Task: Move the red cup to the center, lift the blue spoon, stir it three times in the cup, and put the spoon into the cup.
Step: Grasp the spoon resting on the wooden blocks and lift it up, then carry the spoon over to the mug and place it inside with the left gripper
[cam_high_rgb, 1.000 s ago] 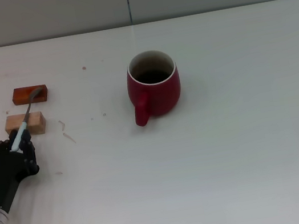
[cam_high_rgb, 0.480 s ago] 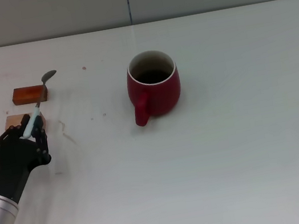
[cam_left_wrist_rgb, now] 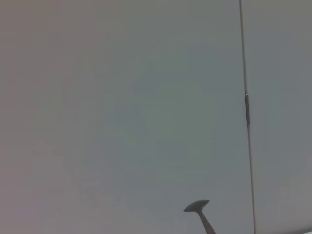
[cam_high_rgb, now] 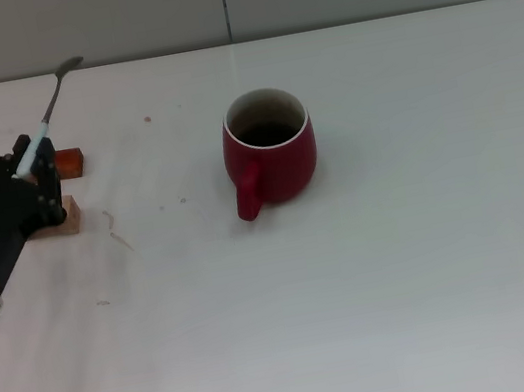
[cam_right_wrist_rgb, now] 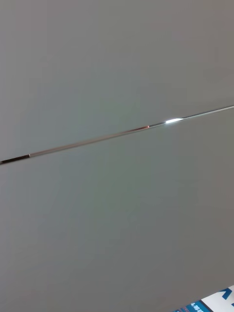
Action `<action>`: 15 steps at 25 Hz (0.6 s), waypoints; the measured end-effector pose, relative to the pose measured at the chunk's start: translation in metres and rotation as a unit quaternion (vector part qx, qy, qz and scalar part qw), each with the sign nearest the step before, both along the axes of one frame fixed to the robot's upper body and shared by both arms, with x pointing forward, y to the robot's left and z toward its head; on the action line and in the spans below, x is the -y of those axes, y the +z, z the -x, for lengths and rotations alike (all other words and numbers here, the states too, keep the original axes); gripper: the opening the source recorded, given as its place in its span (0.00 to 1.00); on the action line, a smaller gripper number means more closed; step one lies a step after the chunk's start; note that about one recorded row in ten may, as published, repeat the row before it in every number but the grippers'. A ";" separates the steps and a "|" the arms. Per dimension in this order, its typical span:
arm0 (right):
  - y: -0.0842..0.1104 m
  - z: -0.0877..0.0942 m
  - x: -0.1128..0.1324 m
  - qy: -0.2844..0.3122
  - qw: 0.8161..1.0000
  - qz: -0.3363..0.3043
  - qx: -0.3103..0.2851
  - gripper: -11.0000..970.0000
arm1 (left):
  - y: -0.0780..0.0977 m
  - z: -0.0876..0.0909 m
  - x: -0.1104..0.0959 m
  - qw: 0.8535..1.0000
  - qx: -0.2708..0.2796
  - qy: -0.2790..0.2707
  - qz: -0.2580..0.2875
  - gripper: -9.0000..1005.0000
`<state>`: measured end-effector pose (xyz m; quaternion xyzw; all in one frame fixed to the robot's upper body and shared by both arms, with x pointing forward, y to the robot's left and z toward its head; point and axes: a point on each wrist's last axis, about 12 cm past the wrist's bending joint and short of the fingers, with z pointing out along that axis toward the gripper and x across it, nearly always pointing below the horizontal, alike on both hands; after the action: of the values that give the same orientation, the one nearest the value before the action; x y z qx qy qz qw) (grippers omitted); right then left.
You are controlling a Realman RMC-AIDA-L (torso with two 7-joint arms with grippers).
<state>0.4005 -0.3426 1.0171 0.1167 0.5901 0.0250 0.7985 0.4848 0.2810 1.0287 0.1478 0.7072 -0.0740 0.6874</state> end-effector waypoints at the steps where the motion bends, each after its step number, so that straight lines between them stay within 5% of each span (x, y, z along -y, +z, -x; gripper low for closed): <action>1: 0.000 0.000 0.000 0.000 1.000 0.000 0.000 0.84 | 0.005 -0.003 0.000 1.000 -0.002 -0.002 -0.002 0.18; 7: 0.000 0.000 0.000 0.000 1.000 -0.001 0.001 0.84 | 0.049 -0.018 0.004 0.997 -0.042 -0.023 -0.057 0.18; 15: 0.000 0.000 0.000 0.000 1.000 -0.001 0.001 0.84 | 0.100 -0.017 0.012 0.995 -0.030 -0.047 -0.084 0.18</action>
<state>0.4004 -0.3425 1.0173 0.1171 0.5891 0.0258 0.7991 0.5021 0.2688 1.1284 0.2355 0.7235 -0.0508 0.6469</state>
